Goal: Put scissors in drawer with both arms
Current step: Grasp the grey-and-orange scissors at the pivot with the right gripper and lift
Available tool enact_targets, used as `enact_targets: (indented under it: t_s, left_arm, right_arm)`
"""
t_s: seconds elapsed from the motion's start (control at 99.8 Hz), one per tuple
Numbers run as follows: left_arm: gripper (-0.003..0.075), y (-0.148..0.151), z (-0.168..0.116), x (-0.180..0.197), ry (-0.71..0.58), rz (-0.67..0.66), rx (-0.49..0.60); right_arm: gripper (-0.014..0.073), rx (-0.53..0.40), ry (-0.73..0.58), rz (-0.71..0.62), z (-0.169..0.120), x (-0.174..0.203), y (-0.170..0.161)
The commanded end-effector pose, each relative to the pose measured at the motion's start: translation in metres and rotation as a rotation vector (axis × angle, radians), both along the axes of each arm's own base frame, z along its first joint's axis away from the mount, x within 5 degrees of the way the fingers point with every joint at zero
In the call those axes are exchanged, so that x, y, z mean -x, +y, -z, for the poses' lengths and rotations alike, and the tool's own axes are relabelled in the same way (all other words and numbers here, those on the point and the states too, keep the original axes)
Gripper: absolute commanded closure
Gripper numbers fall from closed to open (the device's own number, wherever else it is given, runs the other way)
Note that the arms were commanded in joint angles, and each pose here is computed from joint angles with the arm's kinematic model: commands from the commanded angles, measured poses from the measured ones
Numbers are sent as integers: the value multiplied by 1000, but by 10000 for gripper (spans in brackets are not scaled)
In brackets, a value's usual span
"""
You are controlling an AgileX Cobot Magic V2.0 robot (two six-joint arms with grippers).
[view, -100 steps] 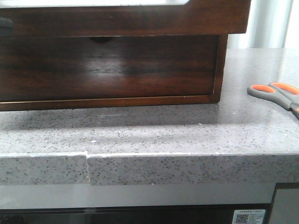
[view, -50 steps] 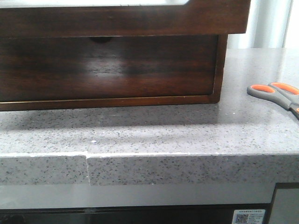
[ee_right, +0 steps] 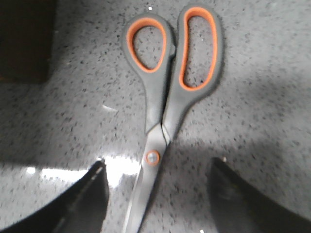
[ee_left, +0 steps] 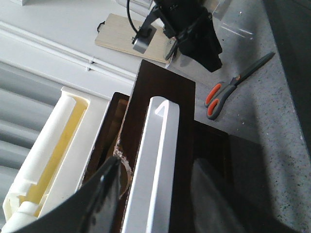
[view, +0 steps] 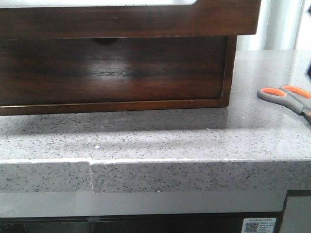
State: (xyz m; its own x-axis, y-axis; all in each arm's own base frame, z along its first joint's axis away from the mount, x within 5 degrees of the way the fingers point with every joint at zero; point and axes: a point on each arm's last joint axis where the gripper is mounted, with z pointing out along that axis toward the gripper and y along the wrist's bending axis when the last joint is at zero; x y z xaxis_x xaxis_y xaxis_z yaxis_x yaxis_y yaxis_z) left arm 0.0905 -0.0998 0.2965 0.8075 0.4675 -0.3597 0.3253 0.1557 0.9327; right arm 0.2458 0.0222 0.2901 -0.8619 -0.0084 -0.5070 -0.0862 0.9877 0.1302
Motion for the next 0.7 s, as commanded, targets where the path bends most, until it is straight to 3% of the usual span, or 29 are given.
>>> enact_targets:
  t_s: [0.0, 0.371, 0.692]
  left_arm:
    - [395, -1, -14, 1, 14, 20, 96]
    - [395, -1, -14, 1, 14, 20, 96]
    - [395, -1, -14, 1, 14, 18, 96]
  right_arm:
    - [164, -6, -18, 4, -11, -13, 1]
    - [164, 0, 151, 21, 18, -40, 1]
    - [167, 34, 152, 6, 21, -41, 5]
